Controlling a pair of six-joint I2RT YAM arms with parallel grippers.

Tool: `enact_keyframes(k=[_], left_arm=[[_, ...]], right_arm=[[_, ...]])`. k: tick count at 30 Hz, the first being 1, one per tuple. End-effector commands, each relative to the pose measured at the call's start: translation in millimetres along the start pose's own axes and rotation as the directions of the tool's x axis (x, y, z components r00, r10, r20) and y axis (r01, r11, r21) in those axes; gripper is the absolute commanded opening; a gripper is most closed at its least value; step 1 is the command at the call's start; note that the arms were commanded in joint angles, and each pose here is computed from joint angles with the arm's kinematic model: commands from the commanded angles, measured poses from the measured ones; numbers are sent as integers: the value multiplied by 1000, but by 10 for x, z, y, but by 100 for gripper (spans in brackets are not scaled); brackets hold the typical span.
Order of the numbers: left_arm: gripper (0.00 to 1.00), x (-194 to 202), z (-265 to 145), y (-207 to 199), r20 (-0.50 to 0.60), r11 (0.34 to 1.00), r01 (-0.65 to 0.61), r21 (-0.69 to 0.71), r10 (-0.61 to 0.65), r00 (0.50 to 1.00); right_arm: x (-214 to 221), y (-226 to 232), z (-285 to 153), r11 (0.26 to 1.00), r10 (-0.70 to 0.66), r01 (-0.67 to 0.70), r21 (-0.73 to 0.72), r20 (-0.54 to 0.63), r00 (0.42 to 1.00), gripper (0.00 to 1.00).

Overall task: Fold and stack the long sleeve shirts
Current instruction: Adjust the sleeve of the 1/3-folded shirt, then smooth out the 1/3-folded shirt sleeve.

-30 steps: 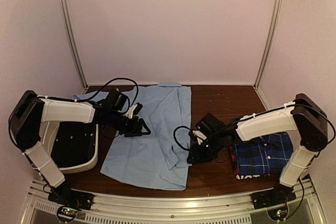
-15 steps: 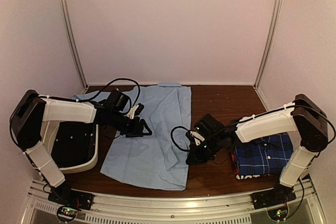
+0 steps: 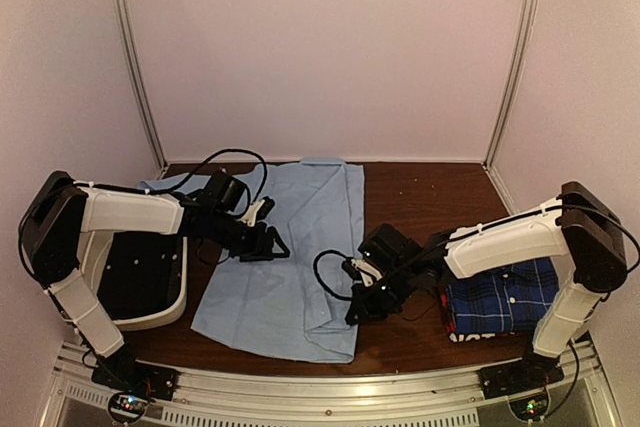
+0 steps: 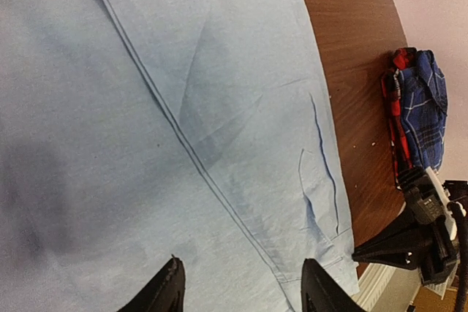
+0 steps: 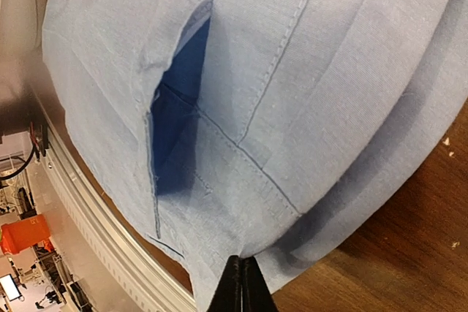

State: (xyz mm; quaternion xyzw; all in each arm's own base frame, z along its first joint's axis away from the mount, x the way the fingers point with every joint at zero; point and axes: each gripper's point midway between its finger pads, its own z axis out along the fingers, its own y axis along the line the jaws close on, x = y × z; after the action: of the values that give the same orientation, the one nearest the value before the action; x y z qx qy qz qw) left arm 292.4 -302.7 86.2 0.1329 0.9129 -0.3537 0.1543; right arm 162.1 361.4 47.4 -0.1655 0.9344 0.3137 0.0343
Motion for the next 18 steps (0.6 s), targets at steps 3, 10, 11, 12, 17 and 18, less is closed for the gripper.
enact_keyframes(k=[3,10,11,12,17,18], left_arm=[[55,-113,-5,-120,23,999,-32,31,32,999],[55,-124,-32,-108,29,999,-31,11,31,999],[55,-134,-45,-99,35,999,-32,3,32,999],[55,-144,-57,-92,41,1000,-31,-5,31,999],[55,-173,-73,-78,53,1000,-22,-21,23,998],[55,-178,-79,-72,54,999,-20,-28,21,998]], right_arm=[[-4,-45,-52,999,-4,3,36,22,1000,12],[-311,-88,-375,988,-56,36,152,132,990,30],[-369,-70,-406,987,-66,42,158,150,986,30],[-437,-40,-429,986,-77,50,161,168,983,30],[-733,278,-332,988,-137,118,97,208,969,24],[-770,322,-268,988,-143,128,88,204,968,22]])
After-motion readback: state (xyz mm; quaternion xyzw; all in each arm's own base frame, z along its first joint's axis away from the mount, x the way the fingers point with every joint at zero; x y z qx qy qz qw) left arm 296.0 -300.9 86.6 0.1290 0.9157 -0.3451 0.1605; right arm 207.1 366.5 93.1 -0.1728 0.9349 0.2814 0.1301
